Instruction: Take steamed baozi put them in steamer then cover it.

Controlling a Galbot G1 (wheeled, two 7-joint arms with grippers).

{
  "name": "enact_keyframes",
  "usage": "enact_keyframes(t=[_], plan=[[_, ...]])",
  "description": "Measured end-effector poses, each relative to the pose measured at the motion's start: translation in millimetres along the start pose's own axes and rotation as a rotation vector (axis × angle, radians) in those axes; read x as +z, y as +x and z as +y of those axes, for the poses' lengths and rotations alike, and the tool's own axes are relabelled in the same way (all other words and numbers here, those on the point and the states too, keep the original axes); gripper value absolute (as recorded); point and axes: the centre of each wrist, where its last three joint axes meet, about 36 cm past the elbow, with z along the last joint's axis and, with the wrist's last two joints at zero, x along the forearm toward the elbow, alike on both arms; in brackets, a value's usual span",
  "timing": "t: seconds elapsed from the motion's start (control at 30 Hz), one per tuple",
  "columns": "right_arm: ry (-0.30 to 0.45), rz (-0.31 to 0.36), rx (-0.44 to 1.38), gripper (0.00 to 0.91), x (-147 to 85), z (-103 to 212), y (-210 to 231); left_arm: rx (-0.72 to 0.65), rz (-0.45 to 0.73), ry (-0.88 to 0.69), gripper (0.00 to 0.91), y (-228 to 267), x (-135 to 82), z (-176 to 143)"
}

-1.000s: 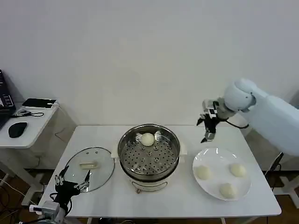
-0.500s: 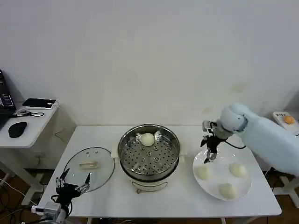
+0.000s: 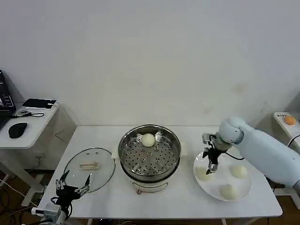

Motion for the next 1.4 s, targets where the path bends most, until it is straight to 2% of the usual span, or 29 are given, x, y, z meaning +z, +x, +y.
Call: enact_keyframes(t=[0.83, 1.3, 1.33, 1.4], plan=[[0.01, 0.038, -0.019, 0.907, 6.3, 4.2, -44.9, -0.007, 0.016, 0.001, 0.907, -0.1, 6.5, 1.0], [0.013, 0.043, -0.018, 0.907, 4.7, 1.8, -52.7, -0.01, 0.02, 0.002, 0.907, -2.2, 8.8, 1.8], [0.012, 0.042, -0.017, 0.816, 4.5, 1.7, -53.1, -0.009, 0.02, 0.002, 0.907, -2.3, 8.9, 1.8], [0.012, 0.041, -0.016, 0.806, 4.2, 1.3, -53.4, -0.009, 0.02, 0.003, 0.907, -2.3, 9.0, 1.6]])
